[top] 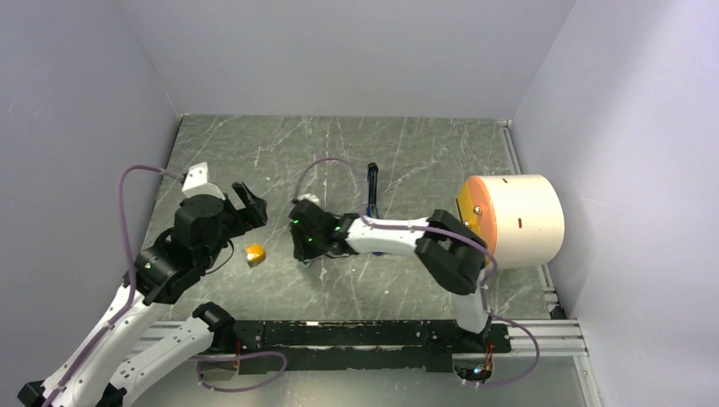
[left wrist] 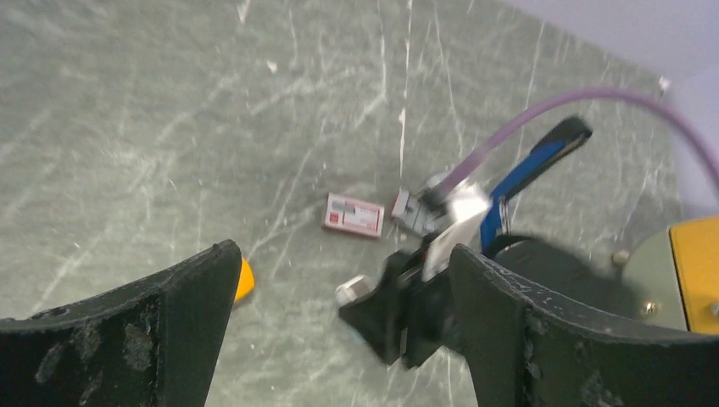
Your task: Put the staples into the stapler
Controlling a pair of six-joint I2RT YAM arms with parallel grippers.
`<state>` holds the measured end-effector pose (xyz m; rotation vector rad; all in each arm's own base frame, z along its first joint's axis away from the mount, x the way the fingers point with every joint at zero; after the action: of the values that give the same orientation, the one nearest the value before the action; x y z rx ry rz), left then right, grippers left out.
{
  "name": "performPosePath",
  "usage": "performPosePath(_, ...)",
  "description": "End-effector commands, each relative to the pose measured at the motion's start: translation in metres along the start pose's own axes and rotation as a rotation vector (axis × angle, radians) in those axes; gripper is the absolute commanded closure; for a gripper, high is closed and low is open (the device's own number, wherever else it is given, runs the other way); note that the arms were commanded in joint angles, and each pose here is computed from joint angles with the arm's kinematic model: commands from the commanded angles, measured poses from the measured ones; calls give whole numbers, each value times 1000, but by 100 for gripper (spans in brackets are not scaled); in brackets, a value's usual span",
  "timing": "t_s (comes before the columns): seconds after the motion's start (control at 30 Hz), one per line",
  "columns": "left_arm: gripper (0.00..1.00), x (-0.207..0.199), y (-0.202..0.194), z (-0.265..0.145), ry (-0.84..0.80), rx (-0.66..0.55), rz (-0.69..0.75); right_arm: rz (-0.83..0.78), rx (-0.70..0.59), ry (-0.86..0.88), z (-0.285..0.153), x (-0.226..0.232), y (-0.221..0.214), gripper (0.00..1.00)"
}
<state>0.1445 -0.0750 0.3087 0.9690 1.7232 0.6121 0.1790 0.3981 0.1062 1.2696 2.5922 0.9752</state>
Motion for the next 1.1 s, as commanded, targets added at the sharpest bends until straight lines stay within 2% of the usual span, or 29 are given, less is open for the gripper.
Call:
performPosePath(0.0, 3, -9, -14, 6, -108, 71, -56, 277, -162, 292, -34, -14, 24, 79)
performPosePath(0.1, 3, -14, -25, 10, -157, 138, -75, 462, -237, 461, -66, -35, 36, 79)
performPosePath(0.17, 3, -20, -33, 13, -205, 186, -88, 514, -331, 549, -94, -45, 52, 79)
performPosePath(0.4, 3, -52, -46, 16, -458, 338, -184, 534, -491, 653, -147, -56, 87, 78)
performPosePath(0.53, 5, -73, -34, 6, -597, 361, -255, 646, -579, 808, -180, -66, 97, 78)
performPosePath(0.63, 8, -90, -25, 10, -658, 414, -254, 647, -621, 859, -199, -72, 104, 78)
performPosePath(0.87, 20, -117, -20, 18, -884, 434, -306, 640, -644, 933, -221, -83, 105, 77)
performPosePath(1.07, 44, -126, -21, 24, -964, 441, -320, 634, -649, 1000, -228, -92, 104, 77)
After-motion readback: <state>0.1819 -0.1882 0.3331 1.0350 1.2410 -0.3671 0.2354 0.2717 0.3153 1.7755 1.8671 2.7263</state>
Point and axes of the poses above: each gripper's point midway between its finger pads, its own z axis out along the fingers, its own x axis along the line the jaws close on, y = z × x, the point moved 9 cm from there along -z, back along the fingers, and after that the axes turned 9 degrees about -z, right-handed, at the moved point
